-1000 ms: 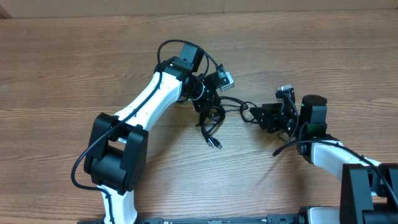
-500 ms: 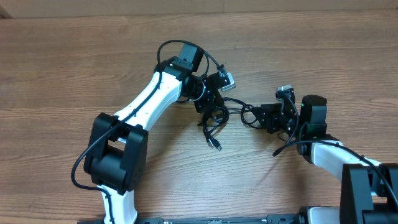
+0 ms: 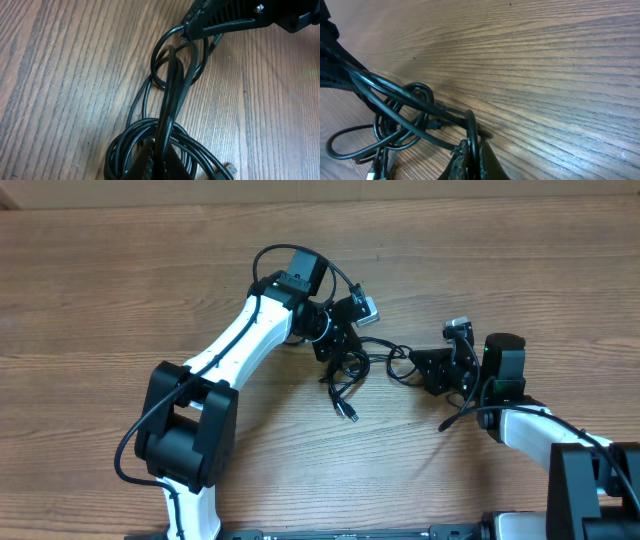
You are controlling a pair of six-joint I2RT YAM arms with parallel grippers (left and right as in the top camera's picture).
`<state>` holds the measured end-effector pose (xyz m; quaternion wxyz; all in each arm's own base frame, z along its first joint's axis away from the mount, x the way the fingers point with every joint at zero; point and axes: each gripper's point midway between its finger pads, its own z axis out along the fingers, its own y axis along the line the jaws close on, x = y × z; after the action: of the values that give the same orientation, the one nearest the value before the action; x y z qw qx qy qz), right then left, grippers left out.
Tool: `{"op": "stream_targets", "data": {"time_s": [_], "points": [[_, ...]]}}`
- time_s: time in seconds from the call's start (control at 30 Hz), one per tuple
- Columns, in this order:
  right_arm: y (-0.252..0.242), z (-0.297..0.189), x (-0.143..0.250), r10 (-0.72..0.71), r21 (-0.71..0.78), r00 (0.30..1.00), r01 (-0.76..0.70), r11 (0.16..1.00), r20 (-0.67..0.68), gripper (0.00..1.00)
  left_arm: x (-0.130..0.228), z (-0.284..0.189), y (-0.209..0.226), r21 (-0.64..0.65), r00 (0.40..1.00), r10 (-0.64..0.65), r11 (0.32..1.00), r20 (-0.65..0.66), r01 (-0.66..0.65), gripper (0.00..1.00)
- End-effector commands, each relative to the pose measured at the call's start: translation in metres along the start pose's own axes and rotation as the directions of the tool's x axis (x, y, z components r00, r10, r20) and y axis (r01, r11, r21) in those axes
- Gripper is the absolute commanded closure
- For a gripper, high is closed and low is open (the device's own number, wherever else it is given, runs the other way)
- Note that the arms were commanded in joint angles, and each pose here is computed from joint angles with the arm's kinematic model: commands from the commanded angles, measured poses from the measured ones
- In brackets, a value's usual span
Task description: Untangle cables
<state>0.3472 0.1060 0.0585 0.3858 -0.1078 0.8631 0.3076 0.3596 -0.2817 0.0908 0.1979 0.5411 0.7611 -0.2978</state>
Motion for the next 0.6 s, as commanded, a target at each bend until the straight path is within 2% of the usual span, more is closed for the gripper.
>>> {"op": "stream_targets", "data": {"time_s": [0.0, 0.23, 0.57], "points": [[0.007, 0.002, -0.006, -0.018, -0.038, 1.000, 0.018, 0.999, 0.010, 0.96, -0.005, -0.004, -0.005, 0.022, 0.999, 0.022, 0.999, 0.029, -0.023, 0.96], [0.037, -0.004, -0.032, -0.021, -0.204, 0.995, 0.041, 0.978, 0.102, 0.96, -0.004, -0.004, -0.006, 0.029, 1.000, 0.014, 0.999, 0.022, -0.015, 0.96], [0.047, -0.012, -0.068, 0.116, -0.267, 0.973, -0.060, 0.962, 0.198, 0.96, 0.000, -0.004, -0.009, 0.040, 1.000, -0.017, 0.999, 0.008, 0.017, 0.96]]}}
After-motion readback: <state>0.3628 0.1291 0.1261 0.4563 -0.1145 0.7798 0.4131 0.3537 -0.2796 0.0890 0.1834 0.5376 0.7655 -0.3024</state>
